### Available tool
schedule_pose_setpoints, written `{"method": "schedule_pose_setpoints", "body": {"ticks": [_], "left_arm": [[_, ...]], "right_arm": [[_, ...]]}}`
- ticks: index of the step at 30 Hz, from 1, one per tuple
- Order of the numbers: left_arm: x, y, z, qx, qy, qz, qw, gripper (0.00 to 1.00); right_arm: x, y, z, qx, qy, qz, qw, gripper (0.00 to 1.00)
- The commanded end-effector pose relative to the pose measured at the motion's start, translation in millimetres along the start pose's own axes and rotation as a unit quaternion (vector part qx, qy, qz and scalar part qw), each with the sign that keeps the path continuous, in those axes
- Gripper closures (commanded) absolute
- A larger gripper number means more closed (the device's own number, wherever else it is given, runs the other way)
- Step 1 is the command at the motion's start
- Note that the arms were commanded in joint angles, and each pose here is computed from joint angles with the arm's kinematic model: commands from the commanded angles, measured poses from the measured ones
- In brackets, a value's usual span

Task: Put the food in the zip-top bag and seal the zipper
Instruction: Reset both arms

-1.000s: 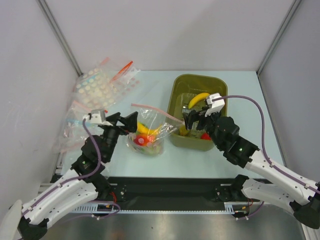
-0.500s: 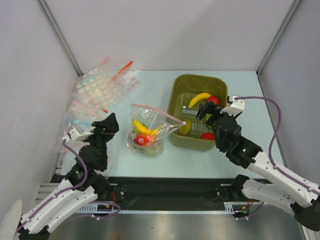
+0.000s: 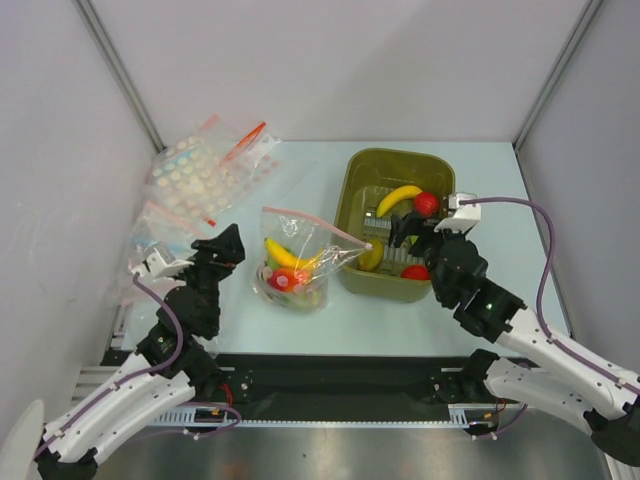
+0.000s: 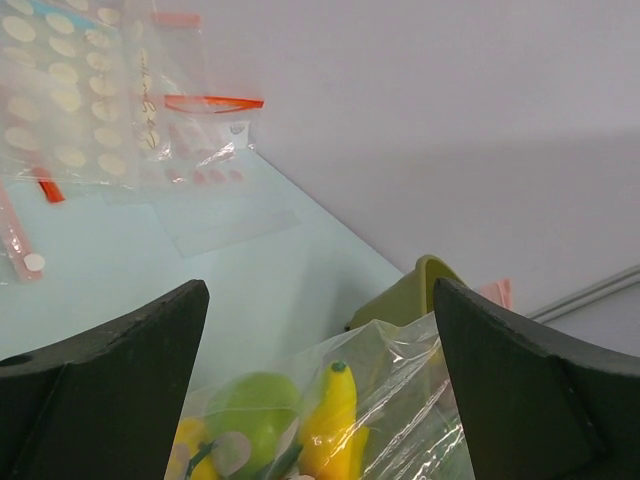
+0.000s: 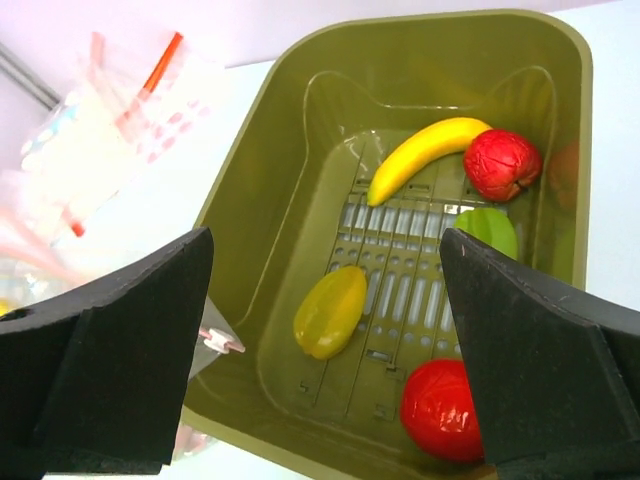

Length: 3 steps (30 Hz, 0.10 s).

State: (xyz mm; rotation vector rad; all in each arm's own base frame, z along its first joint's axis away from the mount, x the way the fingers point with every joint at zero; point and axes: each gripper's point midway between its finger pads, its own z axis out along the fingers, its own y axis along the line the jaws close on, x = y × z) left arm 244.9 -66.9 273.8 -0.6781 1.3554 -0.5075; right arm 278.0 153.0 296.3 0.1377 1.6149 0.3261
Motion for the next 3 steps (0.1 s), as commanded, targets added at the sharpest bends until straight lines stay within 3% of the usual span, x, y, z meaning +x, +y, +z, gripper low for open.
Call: {"method": "schedule_pose_setpoints", "body": {"ticks": [1,3], "left_arm": [[-0.5,-8.6,1.5,0.019,0.0,-0.001,1.0,0.0],[3.4,-18.5,-0.4,0.05,0.014,0.023,0.998,0.0]], "right_arm": [[-18.2,6.2,-2.4,-0.021,-0.03,0.008,0.999,0.0],[-16.4,5.1,-3.0,-0.021,-0.029,0.004,0.999,0.0]]}}
